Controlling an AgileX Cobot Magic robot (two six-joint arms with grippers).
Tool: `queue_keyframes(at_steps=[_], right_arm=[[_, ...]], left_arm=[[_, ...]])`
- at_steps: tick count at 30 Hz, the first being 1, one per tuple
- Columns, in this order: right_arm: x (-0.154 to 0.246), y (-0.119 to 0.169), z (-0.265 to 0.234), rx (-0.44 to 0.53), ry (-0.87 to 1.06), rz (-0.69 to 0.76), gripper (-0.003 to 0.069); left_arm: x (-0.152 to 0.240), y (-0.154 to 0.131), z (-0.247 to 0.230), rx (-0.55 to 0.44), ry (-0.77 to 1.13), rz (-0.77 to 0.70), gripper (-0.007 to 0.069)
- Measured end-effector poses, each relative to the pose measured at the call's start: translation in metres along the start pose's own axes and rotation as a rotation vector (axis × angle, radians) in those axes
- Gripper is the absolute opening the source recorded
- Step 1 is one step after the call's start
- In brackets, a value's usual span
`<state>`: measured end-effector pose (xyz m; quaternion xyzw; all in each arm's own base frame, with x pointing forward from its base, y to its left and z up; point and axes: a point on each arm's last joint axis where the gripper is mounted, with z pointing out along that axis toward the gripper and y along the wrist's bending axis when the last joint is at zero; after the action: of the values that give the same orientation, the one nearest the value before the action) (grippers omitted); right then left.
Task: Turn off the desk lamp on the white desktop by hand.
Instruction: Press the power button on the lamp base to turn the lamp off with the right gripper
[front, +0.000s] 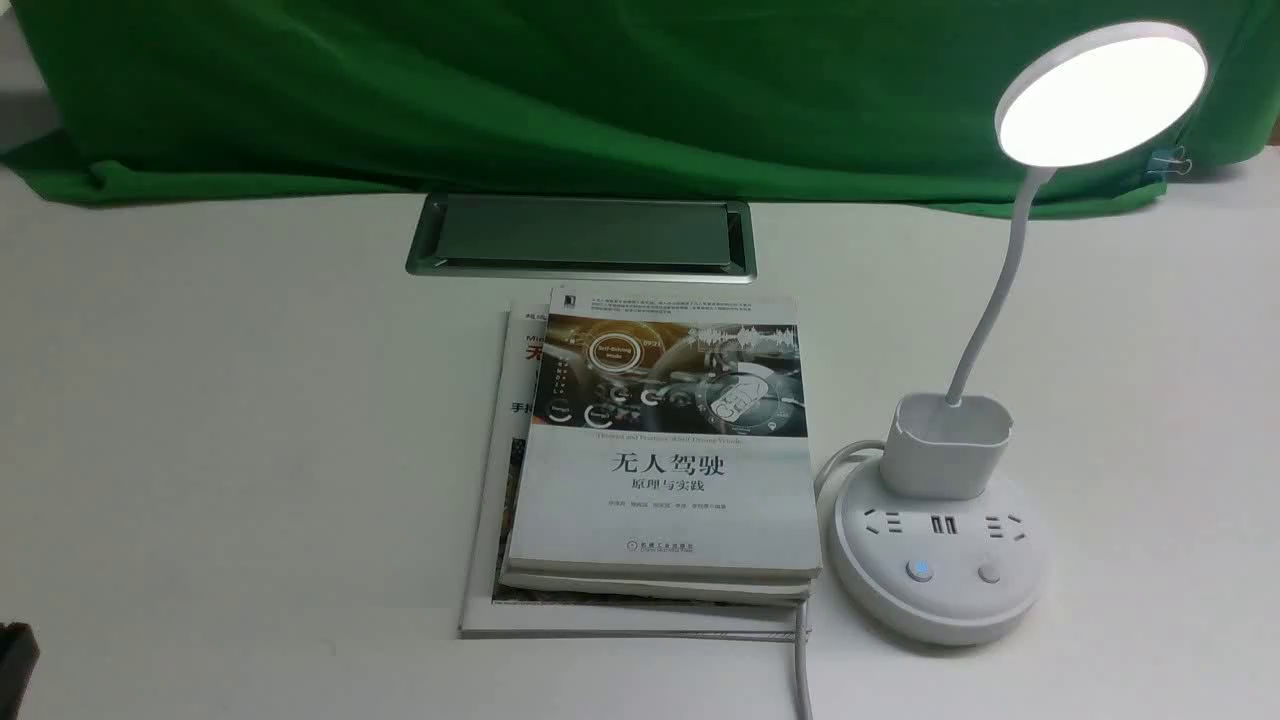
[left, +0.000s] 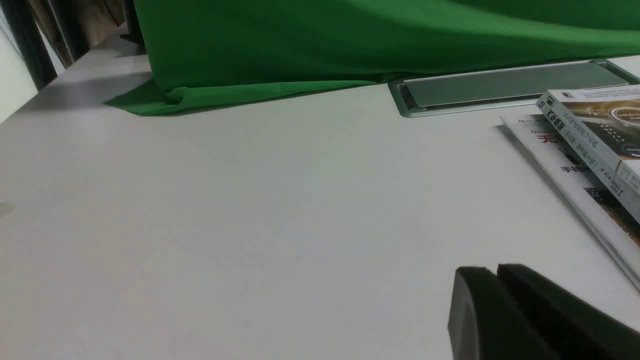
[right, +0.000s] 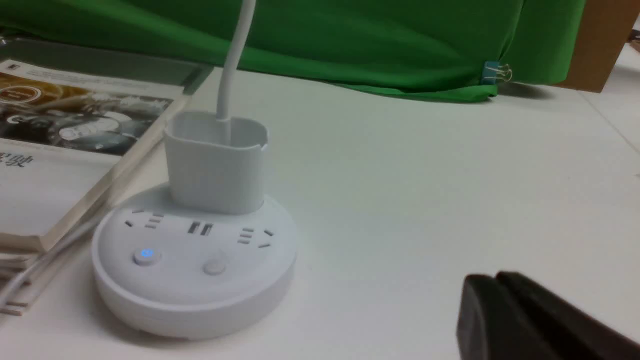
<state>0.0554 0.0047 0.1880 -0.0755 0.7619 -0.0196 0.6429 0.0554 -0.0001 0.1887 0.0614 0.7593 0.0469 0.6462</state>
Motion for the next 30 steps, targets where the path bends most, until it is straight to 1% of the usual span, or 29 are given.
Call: queue_keyframes(at_steps=[26, 30], right_arm=[[0.0, 0.0, 0.0, 0.0, 0.0, 0.0, 0.0057], [-0.0003, -0.0007, 0.0, 0.008, -0.003, -0.062, 0.0057]], left_arm=[[0.0, 0.0, 0.0, 0.0, 0.0, -0.001, 0.002], [0.0, 0.0, 0.0, 0.0, 0.0, 0.0, 0.002]])
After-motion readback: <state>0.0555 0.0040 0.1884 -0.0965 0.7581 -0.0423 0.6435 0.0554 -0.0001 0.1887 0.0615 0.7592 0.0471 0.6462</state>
